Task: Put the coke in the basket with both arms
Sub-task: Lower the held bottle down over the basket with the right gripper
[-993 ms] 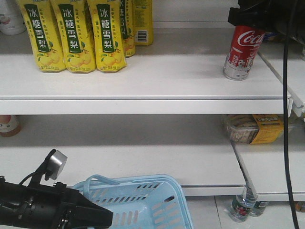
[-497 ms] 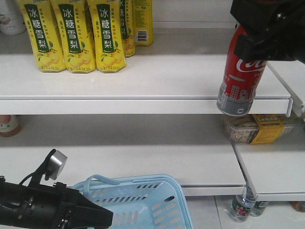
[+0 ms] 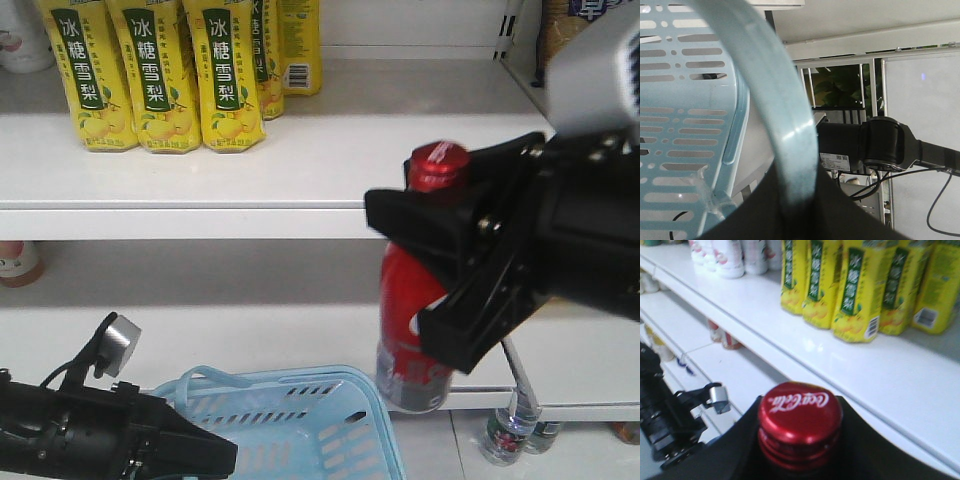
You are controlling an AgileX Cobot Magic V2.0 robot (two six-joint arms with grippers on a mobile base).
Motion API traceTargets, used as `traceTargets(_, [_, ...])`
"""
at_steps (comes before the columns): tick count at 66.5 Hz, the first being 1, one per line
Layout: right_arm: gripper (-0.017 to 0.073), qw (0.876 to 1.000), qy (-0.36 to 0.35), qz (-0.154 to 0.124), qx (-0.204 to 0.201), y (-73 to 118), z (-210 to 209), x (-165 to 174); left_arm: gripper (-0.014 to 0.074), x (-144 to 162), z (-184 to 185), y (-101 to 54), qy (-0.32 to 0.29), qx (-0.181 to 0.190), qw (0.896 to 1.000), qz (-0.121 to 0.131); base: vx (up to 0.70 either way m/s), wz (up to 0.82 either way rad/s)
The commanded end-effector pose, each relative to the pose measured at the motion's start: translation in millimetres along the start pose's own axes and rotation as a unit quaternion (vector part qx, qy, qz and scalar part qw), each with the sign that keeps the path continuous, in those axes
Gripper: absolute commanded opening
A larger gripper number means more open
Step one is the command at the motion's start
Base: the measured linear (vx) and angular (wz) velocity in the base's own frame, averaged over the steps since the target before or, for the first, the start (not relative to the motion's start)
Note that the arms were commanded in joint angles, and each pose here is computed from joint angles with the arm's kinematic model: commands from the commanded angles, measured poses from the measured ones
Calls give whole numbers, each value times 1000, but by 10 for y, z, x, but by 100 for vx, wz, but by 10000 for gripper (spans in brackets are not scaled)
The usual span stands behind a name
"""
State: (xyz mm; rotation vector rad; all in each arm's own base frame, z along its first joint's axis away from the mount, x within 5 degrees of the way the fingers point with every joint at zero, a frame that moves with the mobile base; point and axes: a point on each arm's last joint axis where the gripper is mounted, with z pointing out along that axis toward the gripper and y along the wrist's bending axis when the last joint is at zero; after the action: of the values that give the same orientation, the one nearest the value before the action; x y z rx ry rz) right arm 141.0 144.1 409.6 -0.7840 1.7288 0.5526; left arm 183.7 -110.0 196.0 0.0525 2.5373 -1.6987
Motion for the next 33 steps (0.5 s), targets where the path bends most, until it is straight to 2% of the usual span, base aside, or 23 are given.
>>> traceTargets(1, [-5,999,-29,17,-21,74,32,-120,-6,-42,-34,-189,-17,54,998,14,0,0])
traceTargets(12, [-5,996,65,31,-43,131,331,83,-6,-42,-34,-189,-17,54,998,14,0,0])
traceTargets(21, [-5,986,156,39,-52,153,590,307,-6,-42,-34,-189,-17,54,998,14,0,0])
traceTargets(33, [-5,971,228,49,-57,171,876,533,-6,-42,-34,-189,-17,54,998,14,0,0])
